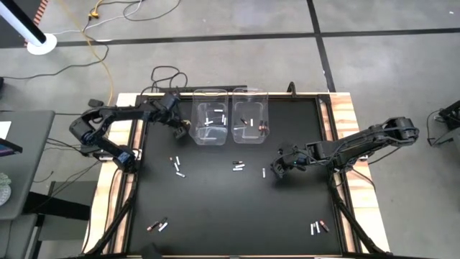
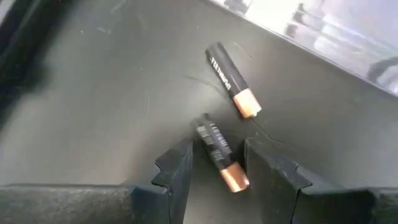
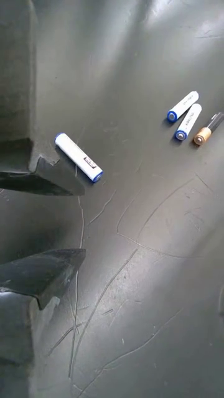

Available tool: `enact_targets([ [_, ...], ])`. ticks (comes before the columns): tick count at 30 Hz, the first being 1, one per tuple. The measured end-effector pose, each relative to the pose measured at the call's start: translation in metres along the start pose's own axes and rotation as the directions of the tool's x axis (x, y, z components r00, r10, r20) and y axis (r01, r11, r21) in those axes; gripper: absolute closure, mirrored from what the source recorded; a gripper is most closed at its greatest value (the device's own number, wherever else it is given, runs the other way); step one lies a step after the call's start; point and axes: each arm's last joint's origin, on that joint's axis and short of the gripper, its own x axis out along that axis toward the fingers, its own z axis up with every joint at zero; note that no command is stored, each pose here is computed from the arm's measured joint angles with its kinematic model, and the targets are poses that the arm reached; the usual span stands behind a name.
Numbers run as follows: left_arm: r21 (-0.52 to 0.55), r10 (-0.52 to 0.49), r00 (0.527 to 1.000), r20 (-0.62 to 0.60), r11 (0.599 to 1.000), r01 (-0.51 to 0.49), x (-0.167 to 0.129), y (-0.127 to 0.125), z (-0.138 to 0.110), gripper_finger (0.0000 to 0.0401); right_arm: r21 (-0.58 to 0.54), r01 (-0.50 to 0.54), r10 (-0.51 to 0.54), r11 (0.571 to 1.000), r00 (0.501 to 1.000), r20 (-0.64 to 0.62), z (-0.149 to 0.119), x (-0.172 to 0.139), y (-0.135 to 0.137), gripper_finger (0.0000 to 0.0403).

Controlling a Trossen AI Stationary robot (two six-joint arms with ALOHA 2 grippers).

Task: Sort batteries
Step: Put the black battery into the right transparent bin

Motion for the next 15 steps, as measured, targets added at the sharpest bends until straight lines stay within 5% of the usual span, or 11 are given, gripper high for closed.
enact_targets([
  [8, 0.004, -0.032, 0.999, -0.023, 0.999, 0.032, -0.0010, 0.0044, -0.0053, 0.0291, 0.000, 0.000, 0.000, 1.000, 1.000, 0.000, 0.0000, 0.0000, 0.0000, 0.0239],
  [15, 0.019, -0.033, 0.999, -0.029, 0.999, 0.034, -0.0012, 0.0042, -0.0059, 0.0365, 0.000, 0.000, 0.000, 1.000, 1.000, 0.000, 0.0000, 0.0000, 0.0000, 0.0239],
])
